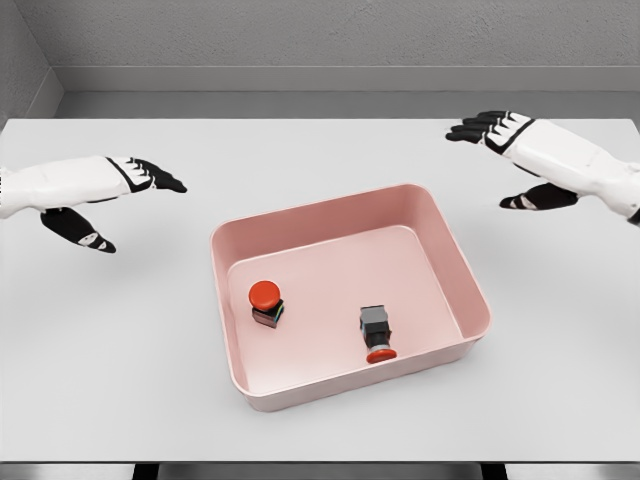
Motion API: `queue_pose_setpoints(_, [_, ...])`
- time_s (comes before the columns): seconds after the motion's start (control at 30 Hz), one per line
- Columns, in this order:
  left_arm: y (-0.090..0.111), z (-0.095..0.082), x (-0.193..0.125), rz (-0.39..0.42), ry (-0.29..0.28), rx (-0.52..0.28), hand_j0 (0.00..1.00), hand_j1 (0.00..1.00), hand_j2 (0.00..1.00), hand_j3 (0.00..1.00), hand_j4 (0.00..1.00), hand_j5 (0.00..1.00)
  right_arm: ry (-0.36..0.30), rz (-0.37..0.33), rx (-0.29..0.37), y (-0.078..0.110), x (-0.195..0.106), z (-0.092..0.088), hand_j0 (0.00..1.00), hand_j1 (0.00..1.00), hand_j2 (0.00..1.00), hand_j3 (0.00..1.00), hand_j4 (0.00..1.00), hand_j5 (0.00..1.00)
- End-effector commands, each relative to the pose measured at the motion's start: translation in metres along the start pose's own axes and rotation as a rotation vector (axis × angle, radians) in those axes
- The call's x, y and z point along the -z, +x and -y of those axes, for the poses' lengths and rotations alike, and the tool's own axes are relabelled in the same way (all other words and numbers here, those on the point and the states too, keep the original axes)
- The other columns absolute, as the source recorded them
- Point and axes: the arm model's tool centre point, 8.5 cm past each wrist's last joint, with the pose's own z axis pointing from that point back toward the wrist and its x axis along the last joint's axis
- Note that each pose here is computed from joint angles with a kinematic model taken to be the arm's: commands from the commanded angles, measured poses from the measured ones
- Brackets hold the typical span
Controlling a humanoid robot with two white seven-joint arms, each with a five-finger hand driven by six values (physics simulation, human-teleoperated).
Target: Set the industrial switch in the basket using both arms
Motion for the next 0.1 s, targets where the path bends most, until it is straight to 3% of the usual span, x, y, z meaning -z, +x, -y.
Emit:
queue_pose_setpoints(0.0, [-0.0005, 0.0003, 0.0001, -0.001, 0.002, -0.006, 1.00, 1.00, 1.00, 1.00, 1.00, 1.00, 0.002, -0.023, 0.010, -0.0067, -0.0041, -0.0012, 1.00, 1.00, 1.00, 1.00, 1.00, 1.00])
queue_pose_setpoints(0.07, [-0.0005, 0.0003, 0.0001, -0.001, 0.002, -0.006, 1.00, 1.00, 1.00, 1.00, 1.00, 1.00, 0.003, -0.023, 0.009, -0.0067, -0.0041, -0.0013, 1.00, 1.00, 1.00, 1.00, 1.00, 1.00])
